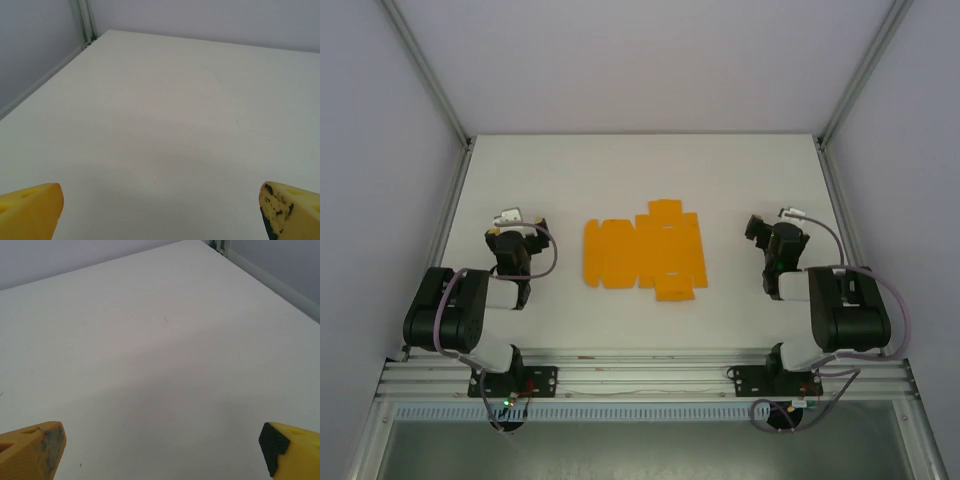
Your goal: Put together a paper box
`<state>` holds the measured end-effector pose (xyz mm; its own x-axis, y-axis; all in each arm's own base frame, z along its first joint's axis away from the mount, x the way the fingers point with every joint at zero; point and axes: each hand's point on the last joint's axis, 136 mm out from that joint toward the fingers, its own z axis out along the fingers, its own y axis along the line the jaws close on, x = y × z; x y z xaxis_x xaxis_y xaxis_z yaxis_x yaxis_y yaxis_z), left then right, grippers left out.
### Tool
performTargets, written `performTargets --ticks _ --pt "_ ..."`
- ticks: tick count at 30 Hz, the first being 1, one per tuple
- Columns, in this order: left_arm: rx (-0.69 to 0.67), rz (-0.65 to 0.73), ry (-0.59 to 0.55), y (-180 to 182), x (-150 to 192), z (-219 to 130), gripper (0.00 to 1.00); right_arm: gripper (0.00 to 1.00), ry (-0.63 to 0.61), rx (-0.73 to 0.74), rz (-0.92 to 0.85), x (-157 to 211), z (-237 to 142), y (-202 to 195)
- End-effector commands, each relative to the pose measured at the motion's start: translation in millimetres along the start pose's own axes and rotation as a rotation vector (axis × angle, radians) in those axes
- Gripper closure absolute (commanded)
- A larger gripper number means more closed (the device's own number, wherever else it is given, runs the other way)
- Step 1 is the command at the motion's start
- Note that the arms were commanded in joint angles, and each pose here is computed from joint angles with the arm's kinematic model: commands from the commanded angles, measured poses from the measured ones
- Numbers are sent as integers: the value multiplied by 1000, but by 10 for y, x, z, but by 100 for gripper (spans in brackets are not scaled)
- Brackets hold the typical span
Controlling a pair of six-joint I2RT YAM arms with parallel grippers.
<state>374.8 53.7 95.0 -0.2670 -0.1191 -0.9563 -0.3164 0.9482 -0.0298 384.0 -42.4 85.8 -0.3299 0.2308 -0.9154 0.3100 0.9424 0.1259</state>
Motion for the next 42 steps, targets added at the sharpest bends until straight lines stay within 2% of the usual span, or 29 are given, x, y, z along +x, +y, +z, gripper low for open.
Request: performTargets --ticks 1,25,27,31,36,39,42 --pt "11 8 -28 -20 -122 20 0 0 -36 -1 22 -134 0 13" --pt "12 9 -31 -22 -133 18 0 0 -46 -7 25 -206 -24 31" --pt "1 1 -53 -13 -258 11 0 0 -33 0 20 -296 -71 34" --pt "-17 -7 35 -16 -521 -43 0 0 16 8 36 -549 -181 90" --pt "53 -152 134 -187 -637 -156 0 3 121 -76 93 -688 -277 543" --pt "118 -266 215 -388 -527 -180 0 11 262 -148 126 -560 -322 933" --pt "226 -296 315 -703 -343 -231 0 24 388 -212 95 -324 -370 1369"
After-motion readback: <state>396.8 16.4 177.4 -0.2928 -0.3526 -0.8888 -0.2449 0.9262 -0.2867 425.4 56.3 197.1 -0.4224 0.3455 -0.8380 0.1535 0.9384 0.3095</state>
